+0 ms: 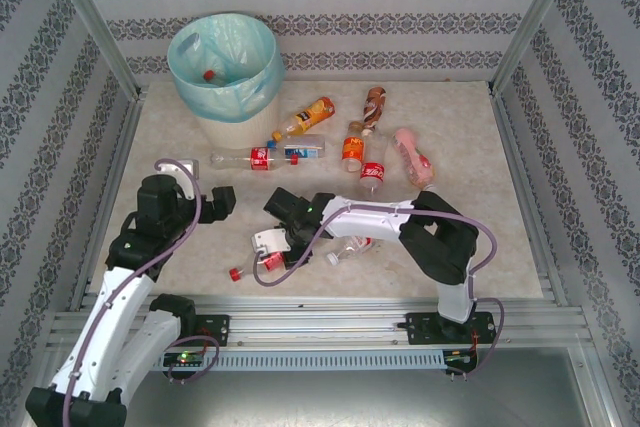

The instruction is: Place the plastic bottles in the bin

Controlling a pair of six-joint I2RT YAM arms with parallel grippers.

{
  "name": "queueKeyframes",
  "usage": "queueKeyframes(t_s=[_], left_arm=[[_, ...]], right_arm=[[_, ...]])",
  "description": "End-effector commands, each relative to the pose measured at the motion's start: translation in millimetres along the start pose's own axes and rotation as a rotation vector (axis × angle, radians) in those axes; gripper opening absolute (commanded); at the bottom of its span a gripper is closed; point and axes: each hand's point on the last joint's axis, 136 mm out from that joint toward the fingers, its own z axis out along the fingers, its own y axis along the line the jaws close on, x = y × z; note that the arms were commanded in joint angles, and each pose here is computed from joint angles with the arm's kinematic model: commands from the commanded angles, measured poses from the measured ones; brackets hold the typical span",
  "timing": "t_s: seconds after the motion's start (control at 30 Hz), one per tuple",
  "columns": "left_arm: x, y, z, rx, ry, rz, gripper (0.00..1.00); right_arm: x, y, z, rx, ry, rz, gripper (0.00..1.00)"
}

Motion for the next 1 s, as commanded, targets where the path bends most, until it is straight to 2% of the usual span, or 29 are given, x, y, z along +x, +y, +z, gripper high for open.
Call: queueKeyframes(t_s=[0.0,0.23,0.37,0.43,0.63,0.7,0.83,0.97], left_arm=[[-51.3,-5.2,-29.9,-0.024,-0.159,0.05,1.0],[-138.5,-36.5,-83.3,0.043,-0.357,0.131,1.0],[-170.4,-78.0,-107.7,0.234,-0.428,0.199,1.0],[-181.2,-98.1,-113.7,0.345,-0.439,0.189,0.98],[-186.2,-158.3,-116.5,0.764,-0.395,0.142,0.94],[-188.4,-167.7,-117.3,0.848,-0.391,0.114,0.94],[-189.5,-176.5,-115.1,0.929,-0.372,0.09,0.93],[-188.9,-180.5,-102.8,0.962,-0.331,0.053,0.88]], right_arm=[[-40.3,-4.1,-46.0,0.038,-0.143,0.015,0.52],[-74.1,-35.5,-128.7,0.122,-0.4,0.258,0.52],[-61.9,-62.0,-177.7,0.189,-0.522,0.448,0.49],[-51.2,-72.7,-201.6,0.207,-0.589,0.54,0.48],[-29.1,-93.3,-259.6,0.242,-0.78,0.731,0.46],[-25.5,-97.7,-275.5,0.26,-0.827,0.775,0.46],[-32.2,-96.5,-299.1,0.261,-0.91,0.793,0.46],[-48.5,-92.2,-312.4,0.199,-0.976,0.782,0.46]])
